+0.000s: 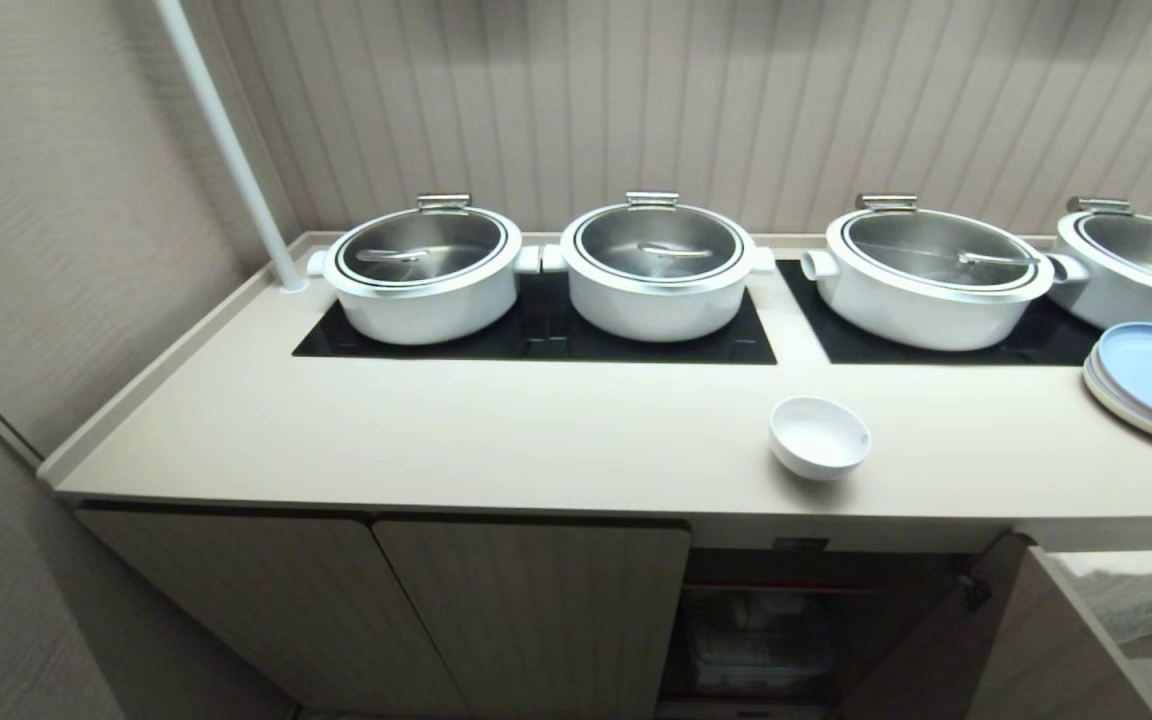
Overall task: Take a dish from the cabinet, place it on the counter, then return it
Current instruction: Pick up the bowl from the table
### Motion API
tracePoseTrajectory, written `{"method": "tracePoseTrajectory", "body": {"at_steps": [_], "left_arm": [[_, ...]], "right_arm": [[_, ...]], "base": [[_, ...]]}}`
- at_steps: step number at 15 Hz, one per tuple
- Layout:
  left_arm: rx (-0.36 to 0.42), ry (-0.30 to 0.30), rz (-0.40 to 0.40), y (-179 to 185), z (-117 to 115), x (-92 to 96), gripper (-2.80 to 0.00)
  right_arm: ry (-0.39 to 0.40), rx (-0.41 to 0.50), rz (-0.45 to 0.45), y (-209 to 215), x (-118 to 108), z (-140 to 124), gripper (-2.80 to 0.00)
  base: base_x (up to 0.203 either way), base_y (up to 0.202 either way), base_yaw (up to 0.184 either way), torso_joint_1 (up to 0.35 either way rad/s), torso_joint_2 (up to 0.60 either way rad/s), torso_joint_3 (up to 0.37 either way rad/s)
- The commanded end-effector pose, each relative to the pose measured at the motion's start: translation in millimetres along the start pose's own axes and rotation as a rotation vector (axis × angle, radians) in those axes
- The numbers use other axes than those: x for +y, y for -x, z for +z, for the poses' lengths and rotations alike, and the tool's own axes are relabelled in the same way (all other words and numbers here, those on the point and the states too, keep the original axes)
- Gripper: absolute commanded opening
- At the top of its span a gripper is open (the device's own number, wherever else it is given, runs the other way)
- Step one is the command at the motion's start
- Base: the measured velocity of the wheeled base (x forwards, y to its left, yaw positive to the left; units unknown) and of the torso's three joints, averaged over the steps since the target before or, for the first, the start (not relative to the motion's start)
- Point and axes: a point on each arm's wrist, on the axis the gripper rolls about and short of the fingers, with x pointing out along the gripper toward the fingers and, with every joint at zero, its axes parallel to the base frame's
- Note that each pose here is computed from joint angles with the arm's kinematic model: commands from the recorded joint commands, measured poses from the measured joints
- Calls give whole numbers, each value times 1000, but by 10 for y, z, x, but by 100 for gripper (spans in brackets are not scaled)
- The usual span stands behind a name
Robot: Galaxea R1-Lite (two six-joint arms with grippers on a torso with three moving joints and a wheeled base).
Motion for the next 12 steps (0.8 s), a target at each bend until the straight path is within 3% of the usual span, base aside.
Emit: {"method": "tracePoseTrajectory", "body": {"at_steps": [1,7,12], "left_arm": [[-1,0,0,1,3,0,-280],[-1,0,0,1,3,0,-280],[0,0,0,0,-1,0,-280]], "right_arm": [[-3,40,0,-148,-18,46,-280],[-5,92,-3,-496,-67,228,-280],[-23,232,5,-828,-104,216,-280]], "base": [[0,0,0,0,0,0],[0,0,0,0,0,0],[0,0,0,0,0,0]]}}
